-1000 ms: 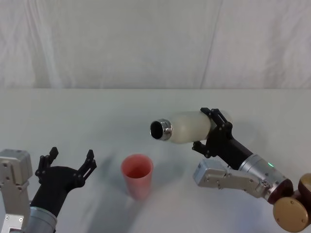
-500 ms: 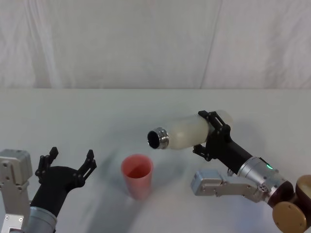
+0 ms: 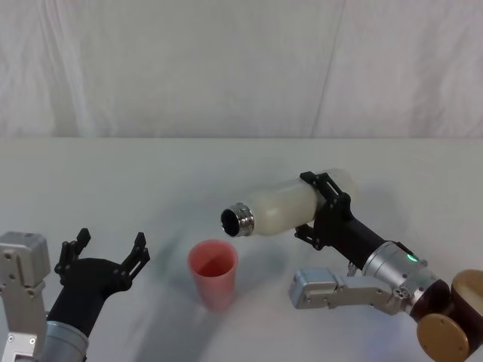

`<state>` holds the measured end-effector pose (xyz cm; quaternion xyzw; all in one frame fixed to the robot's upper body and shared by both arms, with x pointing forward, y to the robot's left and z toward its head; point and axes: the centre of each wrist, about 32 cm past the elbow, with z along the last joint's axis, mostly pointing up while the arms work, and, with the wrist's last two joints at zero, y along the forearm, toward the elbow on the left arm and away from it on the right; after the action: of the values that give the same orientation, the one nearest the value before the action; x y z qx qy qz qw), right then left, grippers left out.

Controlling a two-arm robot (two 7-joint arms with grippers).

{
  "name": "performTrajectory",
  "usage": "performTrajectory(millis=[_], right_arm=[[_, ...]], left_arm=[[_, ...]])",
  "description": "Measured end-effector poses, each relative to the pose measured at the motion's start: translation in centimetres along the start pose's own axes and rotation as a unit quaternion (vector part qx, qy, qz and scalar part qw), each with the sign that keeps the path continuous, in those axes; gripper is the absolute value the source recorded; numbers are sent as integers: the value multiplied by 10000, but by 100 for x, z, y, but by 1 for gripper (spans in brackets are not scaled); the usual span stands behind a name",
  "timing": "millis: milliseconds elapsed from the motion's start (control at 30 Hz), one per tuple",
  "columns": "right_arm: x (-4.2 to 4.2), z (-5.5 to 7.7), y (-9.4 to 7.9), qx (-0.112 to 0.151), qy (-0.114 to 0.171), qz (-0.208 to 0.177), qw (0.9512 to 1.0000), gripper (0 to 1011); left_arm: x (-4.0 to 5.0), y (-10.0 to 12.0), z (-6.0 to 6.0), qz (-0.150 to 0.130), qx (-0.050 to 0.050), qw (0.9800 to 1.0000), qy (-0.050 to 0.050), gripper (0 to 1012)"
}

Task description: Grasp the thermos with one hand and pour water into the cup lid.

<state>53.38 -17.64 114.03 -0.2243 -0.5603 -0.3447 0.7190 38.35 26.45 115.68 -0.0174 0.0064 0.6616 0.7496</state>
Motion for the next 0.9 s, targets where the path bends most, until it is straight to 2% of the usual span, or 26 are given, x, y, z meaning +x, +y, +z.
performTrajectory(millis=[900], right_arm=[[-9, 43, 99, 125, -248, 15, 9996, 951]], left_arm=[[0, 0, 0, 0, 0, 10000, 0, 1001]])
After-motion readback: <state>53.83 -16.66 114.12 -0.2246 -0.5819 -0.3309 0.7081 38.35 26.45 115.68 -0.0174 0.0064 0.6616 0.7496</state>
